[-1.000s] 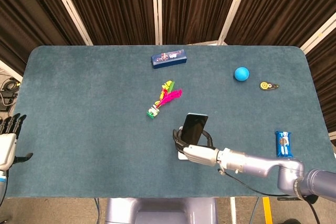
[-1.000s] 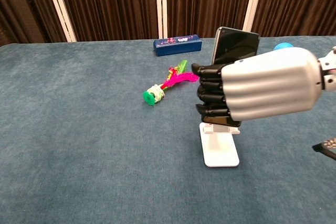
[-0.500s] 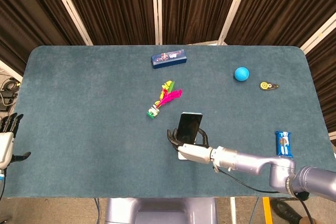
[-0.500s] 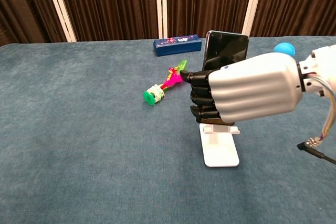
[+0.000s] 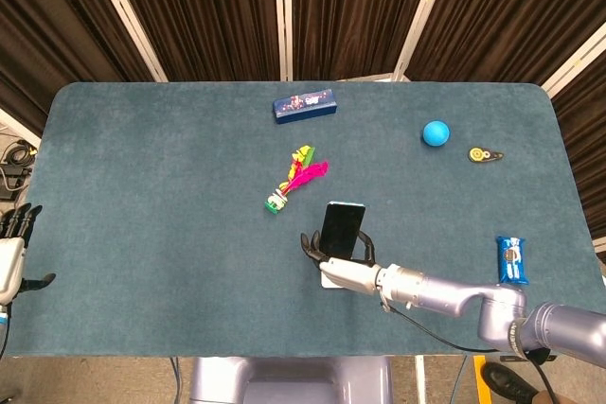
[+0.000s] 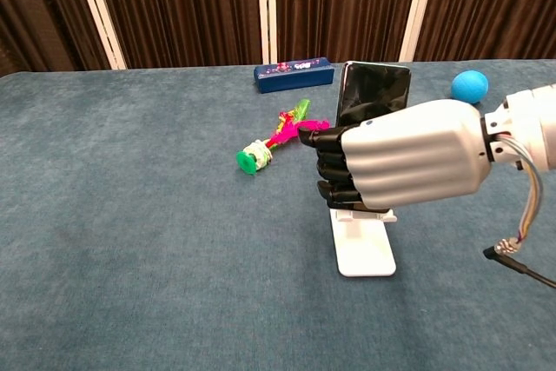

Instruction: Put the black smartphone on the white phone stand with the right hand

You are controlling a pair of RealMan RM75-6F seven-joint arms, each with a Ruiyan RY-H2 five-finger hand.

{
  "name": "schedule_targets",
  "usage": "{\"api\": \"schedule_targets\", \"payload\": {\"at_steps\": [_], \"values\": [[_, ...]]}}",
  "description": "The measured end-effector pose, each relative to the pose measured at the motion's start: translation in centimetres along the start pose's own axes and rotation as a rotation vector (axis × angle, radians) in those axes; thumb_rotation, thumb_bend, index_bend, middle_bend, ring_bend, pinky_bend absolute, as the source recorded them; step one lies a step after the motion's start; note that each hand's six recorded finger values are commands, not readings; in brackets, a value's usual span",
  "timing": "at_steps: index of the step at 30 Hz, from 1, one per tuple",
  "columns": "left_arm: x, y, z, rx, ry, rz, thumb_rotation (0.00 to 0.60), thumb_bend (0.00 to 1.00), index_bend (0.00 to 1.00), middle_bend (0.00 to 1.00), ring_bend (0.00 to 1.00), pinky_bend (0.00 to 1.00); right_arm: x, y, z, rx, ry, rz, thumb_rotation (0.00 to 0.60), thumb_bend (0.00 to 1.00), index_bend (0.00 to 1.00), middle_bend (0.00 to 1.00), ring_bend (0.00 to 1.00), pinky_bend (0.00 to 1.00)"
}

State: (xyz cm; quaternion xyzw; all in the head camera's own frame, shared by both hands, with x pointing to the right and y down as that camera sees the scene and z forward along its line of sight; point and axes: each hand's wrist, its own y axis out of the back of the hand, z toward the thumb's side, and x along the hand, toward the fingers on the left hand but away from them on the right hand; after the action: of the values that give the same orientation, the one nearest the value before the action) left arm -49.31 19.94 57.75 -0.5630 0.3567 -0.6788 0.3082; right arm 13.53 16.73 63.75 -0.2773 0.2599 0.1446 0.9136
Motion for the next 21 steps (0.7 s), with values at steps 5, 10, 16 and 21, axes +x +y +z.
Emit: {"api": "schedule_targets", "payload": {"at_steps": [5, 10, 16, 21], "values": [[-0.04, -0.02, -0.01, 0.001, 0.0, -0.001, 0.6, 0.0, 0.0, 0.0, 0.0, 0.0, 0.18, 0.03, 0.35, -0.008, 0.008, 0.001, 0.6, 0.47, 0.59, 0.52, 0.31, 0.21], [-0.03, -0.04, 0.03, 0.001, -0.001, -0.002, 0.6, 0.0, 0.0, 0.0, 0.0, 0.0, 0.29, 0.09, 0.42, -0.013, 0.003, -0.001, 0.6, 0.47, 0.59, 0.51, 0.31, 0.2], [-0.03, -0.04, 0.08, 0.002, -0.001, -0.002, 0.6, 0.0, 0.0, 0.0, 0.0, 0.0, 0.26, 0.13, 0.47, -0.019, 0.0, 0.0, 0.6, 0.47, 0.57, 0.49, 0.29, 0.2], [-0.03, -0.08, 0.05, 0.002, -0.001, -0.004, 0.6, 0.0, 0.0, 0.0, 0.0, 0.0, 0.29, 0.18, 0.58, -0.029, 0.0, 0.001, 0.6, 0.46, 0.51, 0.45, 0.26, 0.18]]}}
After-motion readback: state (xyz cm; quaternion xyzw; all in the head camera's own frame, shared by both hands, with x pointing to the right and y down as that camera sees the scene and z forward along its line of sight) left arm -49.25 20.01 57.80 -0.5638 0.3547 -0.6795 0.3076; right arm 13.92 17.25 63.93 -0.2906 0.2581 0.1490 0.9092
